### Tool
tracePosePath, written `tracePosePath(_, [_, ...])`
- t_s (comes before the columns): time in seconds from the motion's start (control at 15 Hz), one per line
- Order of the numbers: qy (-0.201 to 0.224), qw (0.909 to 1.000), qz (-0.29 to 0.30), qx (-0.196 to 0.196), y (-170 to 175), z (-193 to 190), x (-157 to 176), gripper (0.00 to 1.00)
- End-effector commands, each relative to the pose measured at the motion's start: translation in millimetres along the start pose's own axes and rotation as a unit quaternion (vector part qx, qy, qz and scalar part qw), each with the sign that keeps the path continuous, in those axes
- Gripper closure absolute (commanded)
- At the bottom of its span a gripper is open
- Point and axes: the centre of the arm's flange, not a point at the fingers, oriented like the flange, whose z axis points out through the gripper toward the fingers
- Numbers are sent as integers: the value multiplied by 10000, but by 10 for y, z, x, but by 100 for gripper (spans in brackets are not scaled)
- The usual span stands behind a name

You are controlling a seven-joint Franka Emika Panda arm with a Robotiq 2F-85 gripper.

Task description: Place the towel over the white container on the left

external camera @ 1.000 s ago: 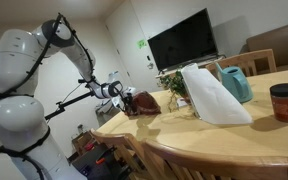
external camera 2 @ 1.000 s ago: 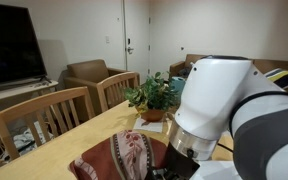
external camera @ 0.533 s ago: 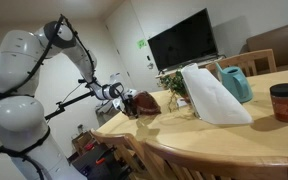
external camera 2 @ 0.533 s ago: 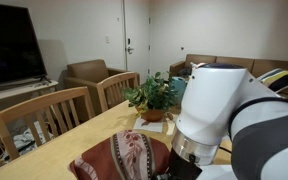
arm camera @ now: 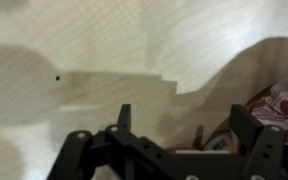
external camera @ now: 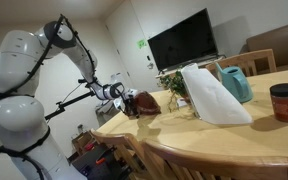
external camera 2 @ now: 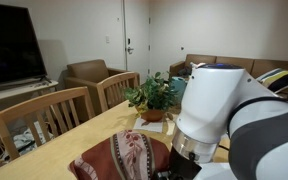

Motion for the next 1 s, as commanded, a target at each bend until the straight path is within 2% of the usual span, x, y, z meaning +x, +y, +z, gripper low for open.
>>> tracePosePath(0.0, [190,9998,33,93,-73,-45,38,0])
tracePosePath(0.53, [350,9991,-167,189,-257,-72,34,0])
tracePosePath(0.93, [442,9986,-144,261,-240,-12,55,0])
